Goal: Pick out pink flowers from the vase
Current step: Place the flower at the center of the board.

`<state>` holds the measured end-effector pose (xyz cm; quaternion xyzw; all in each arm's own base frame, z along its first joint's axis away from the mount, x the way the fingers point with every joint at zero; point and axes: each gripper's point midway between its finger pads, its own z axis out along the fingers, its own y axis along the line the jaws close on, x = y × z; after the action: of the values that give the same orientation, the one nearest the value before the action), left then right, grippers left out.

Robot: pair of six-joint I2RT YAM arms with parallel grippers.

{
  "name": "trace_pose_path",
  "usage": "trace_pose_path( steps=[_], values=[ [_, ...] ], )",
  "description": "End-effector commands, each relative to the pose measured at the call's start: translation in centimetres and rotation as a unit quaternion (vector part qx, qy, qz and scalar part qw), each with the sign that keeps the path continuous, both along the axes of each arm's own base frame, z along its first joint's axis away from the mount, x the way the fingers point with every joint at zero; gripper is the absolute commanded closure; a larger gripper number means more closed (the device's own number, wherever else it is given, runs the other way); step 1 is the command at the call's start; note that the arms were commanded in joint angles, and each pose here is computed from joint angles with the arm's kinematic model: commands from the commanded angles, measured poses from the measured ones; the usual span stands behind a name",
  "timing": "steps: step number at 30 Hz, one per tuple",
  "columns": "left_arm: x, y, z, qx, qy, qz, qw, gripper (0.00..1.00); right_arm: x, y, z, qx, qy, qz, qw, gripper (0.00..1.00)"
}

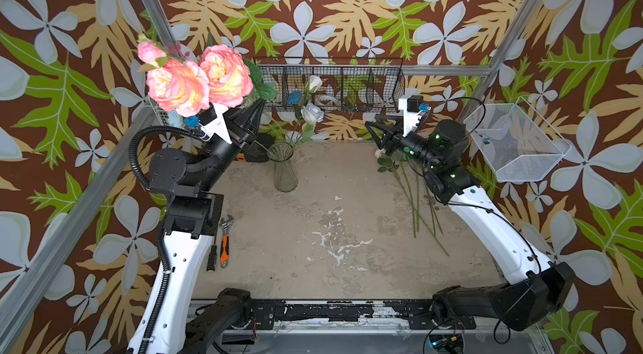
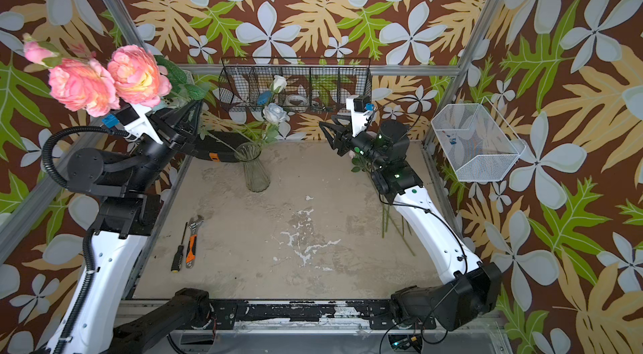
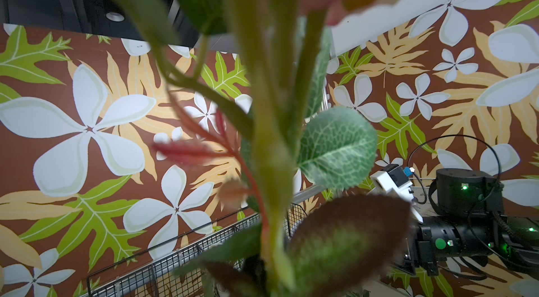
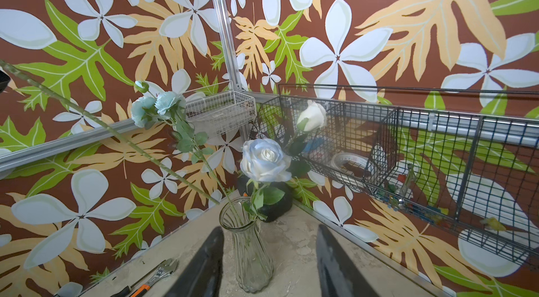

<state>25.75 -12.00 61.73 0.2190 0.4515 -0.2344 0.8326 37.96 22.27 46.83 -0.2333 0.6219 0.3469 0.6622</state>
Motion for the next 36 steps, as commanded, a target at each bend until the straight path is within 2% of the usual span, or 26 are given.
trace_pose_path(
  steps=[1, 5, 9, 13, 16, 18, 23, 30, 33, 36],
  values=[
    [0.0, -1.0, -1.9, 0.009, 0.058, -0.038, 0.998, 1.0, -1.7, 0.7, 1.0, 0.001, -0.015, 0.04, 0.999, 0.49],
    [-0.2, -3.4, -6.4, 0.016, 0.121, -0.142, 0.982, 1.0, -4.9, 1.6, 0.5, -0.004, -0.028, 0.109, 0.994, 0.49],
    [-1.0, -5.7, -12.3, 0.003, 0.177, -0.254, 0.951, 1.0, -9.3, 2.0, -1.7, 0.013, -0.028, 0.18, 0.983, 0.48],
    [-1.5, -8.3, -18.0, 0.015, 0.219, -0.292, 0.931, 1.0, -12.4, 3.8, -5.9, 0.003, 0.005, 0.209, 0.978, 0.47],
    [-3.0, -10.6, -20.5, 0.032, 0.23, -0.326, 0.916, 1.0, -15.4, 5.1, -8.9, -0.013, -0.001, 0.218, 0.976, 0.47],
    [-3.4, -11.9, -21.9, 0.04, 0.242, -0.34, 0.908, 1.0, -16.8, 5.7, -9.5, -0.008, -0.011, 0.219, 0.976, 0.39],
    [-3.6, -14.3, -23.4, 0.05, 0.261, -0.37, 0.89, 1.0, -17.1, 8.3, -10.5, -0.02, 0.008, 0.239, 0.971, 0.38],
    [-3.4, -15.3, -23.0, 0.055, 0.249, -0.367, 0.895, 1.0, -15.1, 10.6, -12.6, -0.045, 0.036, 0.246, 0.967, 0.39],
    [-3.3, -15.3, -23.0, 0.056, 0.247, -0.366, 0.895, 1.0, -14.9, 11.0, -12.7, -0.049, 0.034, 0.251, 0.966, 0.42],
    [-3.2, -15.4, -22.9, 0.055, 0.246, -0.365, 0.896, 1.0, -14.6, 11.1, -12.6, -0.05, 0.028, 0.248, 0.967, 0.54]
  ],
)
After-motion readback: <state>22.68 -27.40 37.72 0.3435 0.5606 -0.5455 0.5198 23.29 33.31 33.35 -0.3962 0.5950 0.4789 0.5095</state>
